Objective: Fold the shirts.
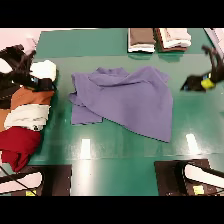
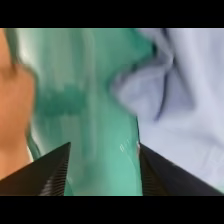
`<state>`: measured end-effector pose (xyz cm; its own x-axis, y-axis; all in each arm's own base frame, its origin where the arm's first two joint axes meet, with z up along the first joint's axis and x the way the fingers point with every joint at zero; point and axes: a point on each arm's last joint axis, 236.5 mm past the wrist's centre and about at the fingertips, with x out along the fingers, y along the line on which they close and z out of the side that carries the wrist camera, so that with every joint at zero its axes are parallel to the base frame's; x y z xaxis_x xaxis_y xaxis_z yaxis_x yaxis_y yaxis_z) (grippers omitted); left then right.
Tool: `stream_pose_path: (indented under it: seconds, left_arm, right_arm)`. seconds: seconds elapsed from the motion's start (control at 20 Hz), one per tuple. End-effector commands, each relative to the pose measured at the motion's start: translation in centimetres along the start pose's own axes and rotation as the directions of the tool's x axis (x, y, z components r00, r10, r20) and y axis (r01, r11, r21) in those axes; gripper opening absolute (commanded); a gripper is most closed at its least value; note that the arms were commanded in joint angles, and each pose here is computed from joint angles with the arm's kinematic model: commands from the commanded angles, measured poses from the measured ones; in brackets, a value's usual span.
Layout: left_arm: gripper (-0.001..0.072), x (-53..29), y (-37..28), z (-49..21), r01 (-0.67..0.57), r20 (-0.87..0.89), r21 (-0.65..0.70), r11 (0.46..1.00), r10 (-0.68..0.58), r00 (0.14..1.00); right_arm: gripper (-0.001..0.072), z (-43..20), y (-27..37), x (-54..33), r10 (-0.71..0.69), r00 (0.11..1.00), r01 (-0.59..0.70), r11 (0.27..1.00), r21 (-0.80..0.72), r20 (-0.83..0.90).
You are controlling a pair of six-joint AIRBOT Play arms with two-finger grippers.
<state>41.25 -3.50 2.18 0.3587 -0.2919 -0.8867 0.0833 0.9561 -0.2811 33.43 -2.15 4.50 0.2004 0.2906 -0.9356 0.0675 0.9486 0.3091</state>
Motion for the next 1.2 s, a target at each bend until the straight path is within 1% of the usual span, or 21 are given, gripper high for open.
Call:
stream_pose_path:
  seconds: [0.0, 0.15, 0.25, 0.35, 0.45, 0.6, 0.65, 0.7, 0.75, 0.8, 0.9, 1.05, 1.15]
  left_arm:
    - [0.0499, 1.8, -0.5, -5.4, 0.05, -0.09, -0.086, 0.995, -0.058, 0.994]
    - [0.0499, 2.5, -0.5, -6.7, 0.052, -0.114, -0.1, 0.994, -0.063, 0.991]
    - [0.0499, 2.3, -0.6, -6.6, 0.056, -0.106, -0.101, 0.993, -0.066, 0.992]
    - [0.0499, 2.3, -0.9, -6.3, 0.067, -0.097, -0.108, 0.992, -0.077, 0.992]
    - [0.0499, 2.3, -0.9, -6.3, 0.069, -0.096, -0.11, 0.992, -0.079, 0.992]
    - [0.0499, 2.3, -0.9, -6.3, 0.069, -0.096, -0.11, 0.992, -0.079, 0.992]
    - [0.0499, 2.3, -0.9, -6.3, 0.069, -0.096, -0.11, 0.992, -0.079, 0.992]
    - [0.0499, 2.3, -0.9, -6.3, 0.069, -0.096, -0.11, 0.992, -0.079, 0.992]
    - [0.0499, 2.3, -0.9, -6.3, 0.068, -0.094, -0.11, 0.992, -0.079, 0.992]
    - [0.0499, 2.4, -0.7, -5.9, 0.064, -0.076, -0.11, 0.992, -0.073, 0.994]
    - [0.0499, 2.5, -0.5, -4.0, 0.06, 0.002, -0.118, 0.991, -0.061, 0.998]
    - [0.05, 2.4, 0.2, -0.3, 0.057, 0.154, -0.136, 0.989, -0.035, 0.987]
    - [0.05, 2.9, 0.9, 1.1, 0.045, 0.185, -0.135, 0.99, -0.019, 0.983]
  right_arm:
    - [0.0387, -10.0, -1.5, 4.0, 0.045, 0.986, -0.021, 0.989, 0.144, -0.163]
    - [0.0387, -16.2, -1.8, 7.3, 0.089, 0.962, -0.028, 0.972, 0.234, -0.257]
    - [0.0387, -18.4, -1.4, 8.8, 0.106, 0.954, -0.033, 0.967, 0.254, -0.279]
    - [0.0387, -18.7, 0.0, 10.0, 0.154, 0.957, -0.081, 0.956, 0.281, -0.245]
    - [0.0386, -18.6, 0.8, 10.9, 0.165, 0.96, -0.099, 0.956, 0.277, -0.226]
    - [0.0383, -19.1, 1.6, 12.2, 0.169, 0.945, -0.094, 0.961, 0.262, -0.282]
    - [0.0354, -19.2, 1.9, 12.8, 0.175, 0.939, -0.099, 0.962, 0.255, -0.296]
    - [0.0246, -19.3, 2.3, 13.2, 0.176, 0.934, -0.101, 0.965, 0.242, -0.311]
    - [0.0114, -19.4, 2.5, 13.6, 0.167, 0.932, -0.098, 0.971, 0.219, -0.321]
    - [0.0017, -19.5, 2.8, 13.7, 0.157, 0.932, -0.098, 0.977, 0.191, -0.325]
    - [0.0017, -18.4, 3.4, 13.1, 0.14, 0.945, -0.103, 0.985, 0.136, -0.295]
    - [0.0016, -15.2, 4.4, 10.9, 0.127, 0.975, -0.115, 0.991, 0.072, -0.184]
    - [0.0016, -13.4, 4.9, 9.4, 0.123, 0.984, -0.118, 0.992, 0.048, -0.127]
